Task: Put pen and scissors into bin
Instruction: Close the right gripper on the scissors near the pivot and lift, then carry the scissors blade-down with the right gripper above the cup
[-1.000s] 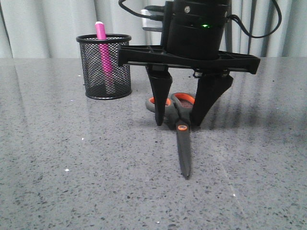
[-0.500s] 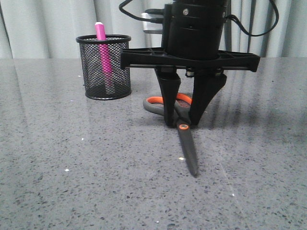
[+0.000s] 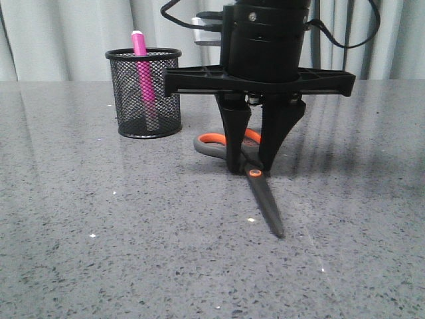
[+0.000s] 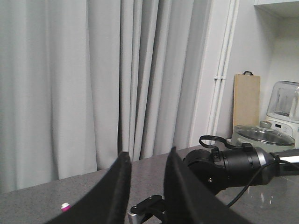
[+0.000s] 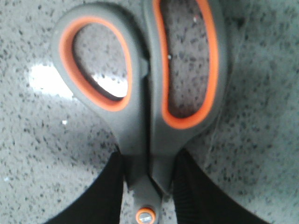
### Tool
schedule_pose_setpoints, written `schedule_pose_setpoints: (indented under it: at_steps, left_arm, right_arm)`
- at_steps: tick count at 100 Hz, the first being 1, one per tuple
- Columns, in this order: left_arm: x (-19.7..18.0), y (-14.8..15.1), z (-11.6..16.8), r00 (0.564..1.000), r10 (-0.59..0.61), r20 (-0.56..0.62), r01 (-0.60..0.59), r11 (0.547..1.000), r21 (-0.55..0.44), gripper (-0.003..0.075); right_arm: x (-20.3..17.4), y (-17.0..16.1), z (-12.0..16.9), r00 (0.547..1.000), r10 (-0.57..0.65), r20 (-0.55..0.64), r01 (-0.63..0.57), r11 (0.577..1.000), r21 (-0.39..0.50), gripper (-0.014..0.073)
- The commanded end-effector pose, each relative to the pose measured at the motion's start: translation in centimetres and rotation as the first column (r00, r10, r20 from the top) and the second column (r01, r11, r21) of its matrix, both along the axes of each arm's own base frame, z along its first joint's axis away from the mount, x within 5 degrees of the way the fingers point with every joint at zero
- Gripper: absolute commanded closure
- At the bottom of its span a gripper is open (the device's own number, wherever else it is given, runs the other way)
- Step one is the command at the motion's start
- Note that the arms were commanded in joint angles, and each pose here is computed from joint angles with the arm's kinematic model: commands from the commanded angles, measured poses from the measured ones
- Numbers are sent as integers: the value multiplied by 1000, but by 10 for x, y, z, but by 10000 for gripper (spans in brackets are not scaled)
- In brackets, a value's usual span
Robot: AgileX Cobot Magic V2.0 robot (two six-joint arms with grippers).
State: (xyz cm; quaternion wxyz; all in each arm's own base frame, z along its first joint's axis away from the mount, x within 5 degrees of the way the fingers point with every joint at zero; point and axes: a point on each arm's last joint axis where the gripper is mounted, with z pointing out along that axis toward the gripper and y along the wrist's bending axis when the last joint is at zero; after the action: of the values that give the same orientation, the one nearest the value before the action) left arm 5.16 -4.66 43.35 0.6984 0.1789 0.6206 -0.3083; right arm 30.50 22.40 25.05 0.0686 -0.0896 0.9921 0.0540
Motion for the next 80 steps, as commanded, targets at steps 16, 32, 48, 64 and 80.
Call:
schedule_pose_setpoints:
  at_steps: [16, 32, 48, 64, 80]
  left_arm:
    - [0, 2, 11, 999, 9, 42, -7, 998, -66, 567]
    - [0, 2, 11, 999, 9, 42, -7, 998, -66, 567]
    - [0, 2, 12, 999, 10, 44, -7, 998, -68, 567]
    - [0, 2, 12, 999, 11, 45, -8, 998, -69, 567]
    - [0, 2, 12, 999, 14, 49, -10, 998, -69, 567]
  right_arm:
    - [8, -11, 55, 969, 30, 244, -32, 999, 5, 662]
    - [0, -24, 92, 931, 33, 362, -36, 999, 2, 662]
    - [-12, -37, 126, 874, 19, 486, -38, 999, 30, 662]
    - [-23, -42, 164, 759, -24, 651, -96, 984, 148, 662]
    - [-25, -27, 186, 608, -49, 792, -219, 949, 227, 662]
